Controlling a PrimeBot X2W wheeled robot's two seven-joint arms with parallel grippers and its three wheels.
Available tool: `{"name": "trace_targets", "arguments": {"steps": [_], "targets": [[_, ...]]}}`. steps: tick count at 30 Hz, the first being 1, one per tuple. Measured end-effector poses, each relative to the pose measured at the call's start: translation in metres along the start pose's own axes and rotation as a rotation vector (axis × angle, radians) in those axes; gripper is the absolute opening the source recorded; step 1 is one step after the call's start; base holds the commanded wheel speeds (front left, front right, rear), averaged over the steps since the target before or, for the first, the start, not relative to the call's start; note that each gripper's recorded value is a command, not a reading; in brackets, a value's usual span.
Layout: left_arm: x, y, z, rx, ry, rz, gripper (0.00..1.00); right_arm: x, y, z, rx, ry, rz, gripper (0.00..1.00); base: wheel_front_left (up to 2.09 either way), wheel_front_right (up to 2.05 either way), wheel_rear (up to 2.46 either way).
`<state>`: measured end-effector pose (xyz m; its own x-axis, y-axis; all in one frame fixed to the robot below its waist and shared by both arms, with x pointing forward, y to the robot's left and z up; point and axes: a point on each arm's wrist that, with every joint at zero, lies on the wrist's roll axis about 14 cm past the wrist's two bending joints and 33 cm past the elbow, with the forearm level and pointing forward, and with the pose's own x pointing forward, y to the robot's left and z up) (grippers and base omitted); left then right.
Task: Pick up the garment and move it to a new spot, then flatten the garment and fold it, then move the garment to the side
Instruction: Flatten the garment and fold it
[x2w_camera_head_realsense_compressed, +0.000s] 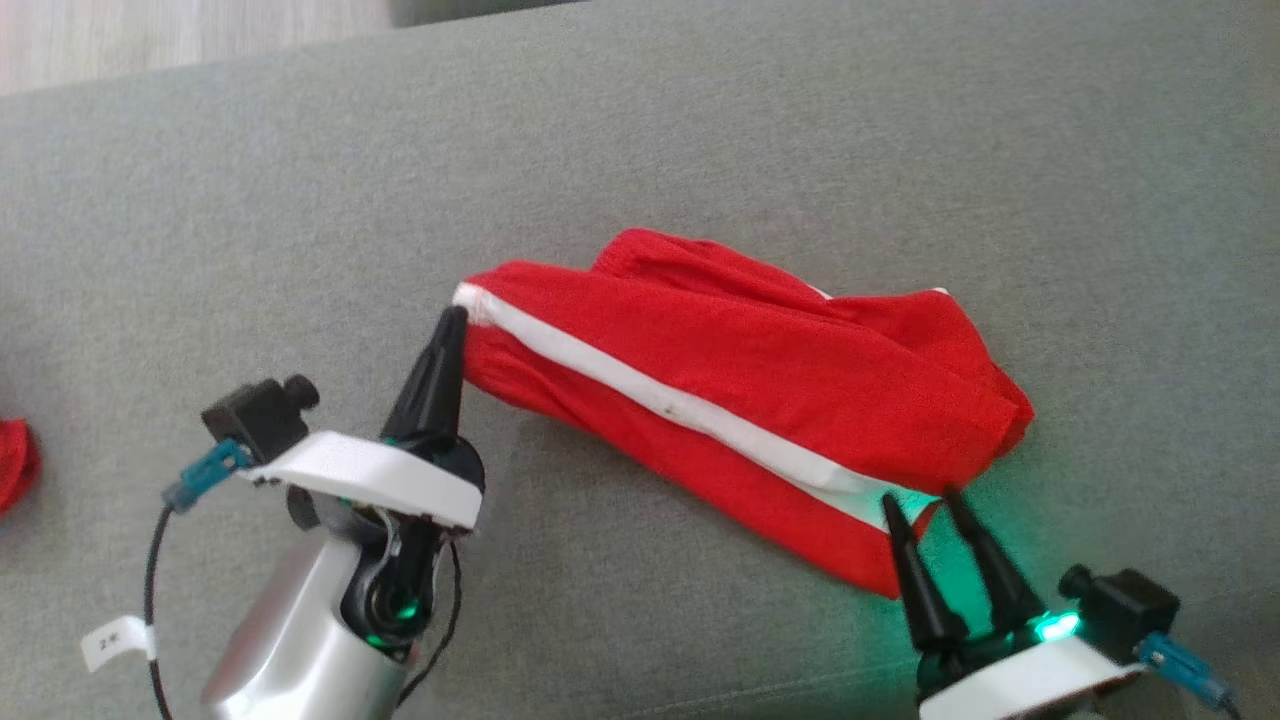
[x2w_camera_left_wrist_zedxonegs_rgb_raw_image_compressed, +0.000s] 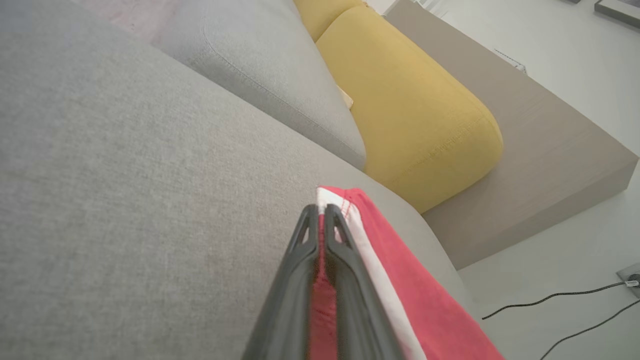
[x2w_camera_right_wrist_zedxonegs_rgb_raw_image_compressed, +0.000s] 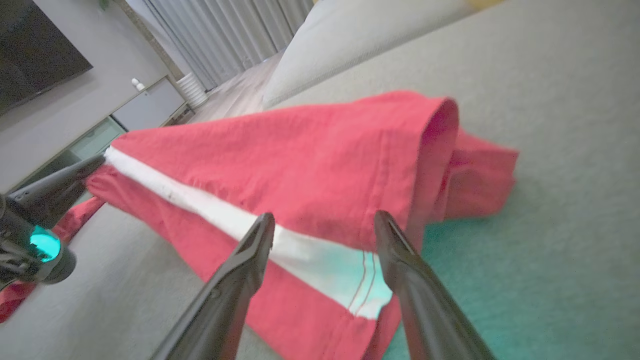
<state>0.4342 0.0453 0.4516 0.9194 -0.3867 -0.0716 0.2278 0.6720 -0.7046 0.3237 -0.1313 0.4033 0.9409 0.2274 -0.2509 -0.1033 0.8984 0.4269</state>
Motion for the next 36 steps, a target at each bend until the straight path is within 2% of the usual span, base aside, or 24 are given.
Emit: {"name": "trace_targets", "arguments": {"steps": [6,13,17,28,29,30,31,32,33,36], "targets": [[0.008,0.007,0.014,0.045,-0.047,0.012,0.0,-0.009,-0.008,-0.026,0.056,0.119,0.02,1.0,0.0,0.0,0.0],[0.016,0.003,0.016,0.051,-0.054,-0.002,0.0,0.0,0.003,-0.026,0.096,0.131,0.06,1.0,0.0,0.0,0.0],[0.016,0.003,0.014,0.052,-0.048,-0.002,0.0,-0.001,0.008,-0.041,0.135,0.19,0.076,1.0,0.0,0.0,0.0],[0.022,0.007,0.02,0.067,-0.06,-0.003,0.0,0.016,0.003,-0.044,0.132,0.231,0.096,1.0,0.0,0.0,0.0],[0.023,0.007,0.021,0.067,-0.061,-0.002,0.0,0.017,0.004,-0.044,0.134,0.234,0.098,0.94,0.0,0.0,0.0],[0.023,0.007,0.021,0.067,-0.061,-0.001,0.0,0.018,0.004,-0.044,0.135,0.235,0.099,0.81,0.0,0.0,0.0],[0.023,0.008,0.021,0.067,-0.061,0.0,0.0,0.019,0.004,-0.044,0.134,0.235,0.101,0.42,0.0,0.0,0.0],[0.023,0.008,0.021,0.068,-0.061,0.001,0.0,0.019,0.004,-0.044,0.131,0.236,0.105,0.18,0.0,0.0,0.0],[0.023,0.008,0.021,0.068,-0.061,0.0,0.0,0.019,0.005,-0.044,0.127,0.238,0.109,0.0,0.0,0.0,0.0],[0.023,0.006,0.022,0.07,-0.064,-0.005,0.0,0.017,0.008,-0.043,0.122,0.236,0.118,0.0,0.0,0.0,0.0]]}}
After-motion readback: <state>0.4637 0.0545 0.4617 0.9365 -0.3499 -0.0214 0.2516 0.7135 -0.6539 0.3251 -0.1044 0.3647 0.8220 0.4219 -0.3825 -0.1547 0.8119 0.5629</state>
